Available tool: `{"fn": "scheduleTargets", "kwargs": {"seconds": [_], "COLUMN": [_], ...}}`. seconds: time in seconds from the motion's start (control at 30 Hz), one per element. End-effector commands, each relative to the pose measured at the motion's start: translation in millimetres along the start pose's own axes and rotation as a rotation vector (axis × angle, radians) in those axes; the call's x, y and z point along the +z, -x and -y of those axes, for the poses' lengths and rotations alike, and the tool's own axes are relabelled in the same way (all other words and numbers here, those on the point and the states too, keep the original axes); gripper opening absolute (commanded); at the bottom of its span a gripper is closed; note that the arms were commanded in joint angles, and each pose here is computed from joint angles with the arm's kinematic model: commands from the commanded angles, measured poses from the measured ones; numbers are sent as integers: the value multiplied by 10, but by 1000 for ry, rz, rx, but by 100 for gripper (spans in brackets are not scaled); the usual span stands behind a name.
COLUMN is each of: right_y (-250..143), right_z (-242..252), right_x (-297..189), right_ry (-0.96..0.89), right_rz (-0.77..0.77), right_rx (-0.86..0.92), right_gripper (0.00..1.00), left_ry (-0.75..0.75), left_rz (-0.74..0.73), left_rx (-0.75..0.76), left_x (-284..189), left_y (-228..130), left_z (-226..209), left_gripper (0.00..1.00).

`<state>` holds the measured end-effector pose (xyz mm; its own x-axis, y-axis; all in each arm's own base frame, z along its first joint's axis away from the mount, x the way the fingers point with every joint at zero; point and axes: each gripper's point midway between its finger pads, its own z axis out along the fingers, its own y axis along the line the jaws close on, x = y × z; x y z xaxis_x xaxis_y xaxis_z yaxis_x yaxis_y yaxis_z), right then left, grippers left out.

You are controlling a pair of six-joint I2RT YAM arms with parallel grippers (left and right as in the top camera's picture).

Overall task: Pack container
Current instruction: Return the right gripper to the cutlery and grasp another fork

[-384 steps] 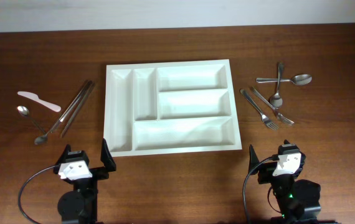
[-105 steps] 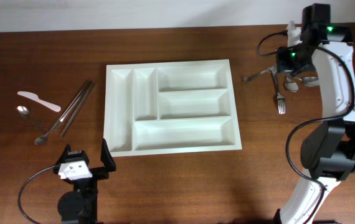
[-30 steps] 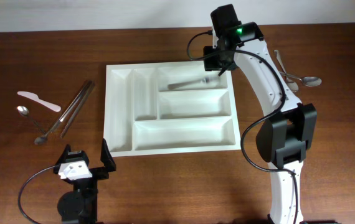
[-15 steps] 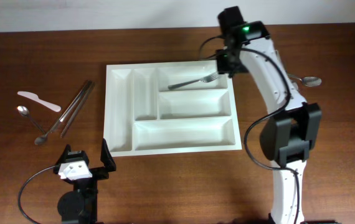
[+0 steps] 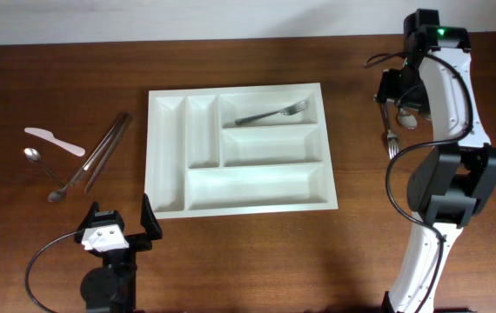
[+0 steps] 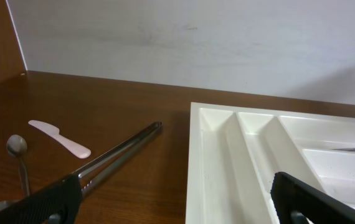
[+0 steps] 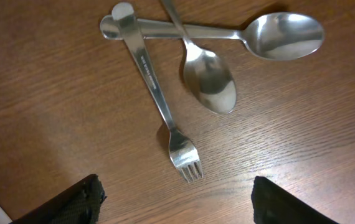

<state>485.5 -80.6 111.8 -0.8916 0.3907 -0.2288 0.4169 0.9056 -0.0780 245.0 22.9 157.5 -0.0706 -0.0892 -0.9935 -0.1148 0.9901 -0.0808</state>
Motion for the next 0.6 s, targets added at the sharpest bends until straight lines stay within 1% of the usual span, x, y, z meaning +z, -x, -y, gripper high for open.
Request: {"fn": "scheduleTargets", "kwargs": {"seconds": [0.0,0.3,0.57], "right_y": [-104,-427,-551], "right_z": [-23,0,-1], "right_x": [132,608,805], "right_ry": [-13,-35,-35], "right_rz": [-35,-121,-140], "right_rx": [-47,-58,-61], "right_gripper": [79,78,63], "left_ry": [-15,-15,-15], "left_rz": [2,2,1], "left_rx": [20,20,20], "left_x": [-2,-3,-2], "left_y": [-9,-7,-11], "left_z": [29,29,28], "left_gripper": [99,99,99]}}
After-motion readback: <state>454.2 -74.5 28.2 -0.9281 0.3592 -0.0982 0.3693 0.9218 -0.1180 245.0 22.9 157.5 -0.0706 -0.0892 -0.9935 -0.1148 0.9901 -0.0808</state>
